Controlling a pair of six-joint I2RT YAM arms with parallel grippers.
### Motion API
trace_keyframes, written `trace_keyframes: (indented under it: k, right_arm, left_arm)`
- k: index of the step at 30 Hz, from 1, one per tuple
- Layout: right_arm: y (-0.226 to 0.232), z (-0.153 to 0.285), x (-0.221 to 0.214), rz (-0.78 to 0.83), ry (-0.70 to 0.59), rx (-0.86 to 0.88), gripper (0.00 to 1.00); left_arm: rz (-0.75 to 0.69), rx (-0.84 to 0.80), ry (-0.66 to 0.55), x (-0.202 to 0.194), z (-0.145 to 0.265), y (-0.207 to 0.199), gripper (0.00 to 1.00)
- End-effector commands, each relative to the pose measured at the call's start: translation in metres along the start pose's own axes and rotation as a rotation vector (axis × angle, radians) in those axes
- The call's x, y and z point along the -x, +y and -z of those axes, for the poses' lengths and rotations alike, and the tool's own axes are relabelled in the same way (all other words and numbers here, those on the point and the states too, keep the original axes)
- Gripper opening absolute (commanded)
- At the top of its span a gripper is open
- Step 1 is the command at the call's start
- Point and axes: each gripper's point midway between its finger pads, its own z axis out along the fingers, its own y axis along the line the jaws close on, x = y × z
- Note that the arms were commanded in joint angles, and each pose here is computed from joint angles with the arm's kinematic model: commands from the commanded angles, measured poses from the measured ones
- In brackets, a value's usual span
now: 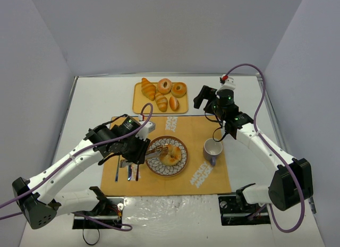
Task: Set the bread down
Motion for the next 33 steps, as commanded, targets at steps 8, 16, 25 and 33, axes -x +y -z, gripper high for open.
trace_keyframes:
  k: [8, 16, 25, 33]
  right_arm:
    - [0.011, 0.011, 0.036, -0.019, -0.111, 0.027, 0.95]
    - [0.011, 0.011, 0.036, -0.019, -0.111, 0.025, 0.95]
    - [0.011, 0.012, 0.038, -0.014, -0.113, 0.026, 0.95]
    - [0.010, 0.013, 0.038, -0.013, -0.117, 0.022, 0.95]
  left_arm:
    - [-0.008, -0.021, -0.053, 0.011, 0.004, -0.007, 0.39]
    - [-0.016, -0.019, -0.048, 0.012, 0.004, -0.008, 0.43]
    - [-0.018, 0.004, -0.073, 0.019, 0.013, -0.005, 0.44]
    - [-0.023, 0.033, -0.101, 0.023, 0.025, -0.001, 0.44]
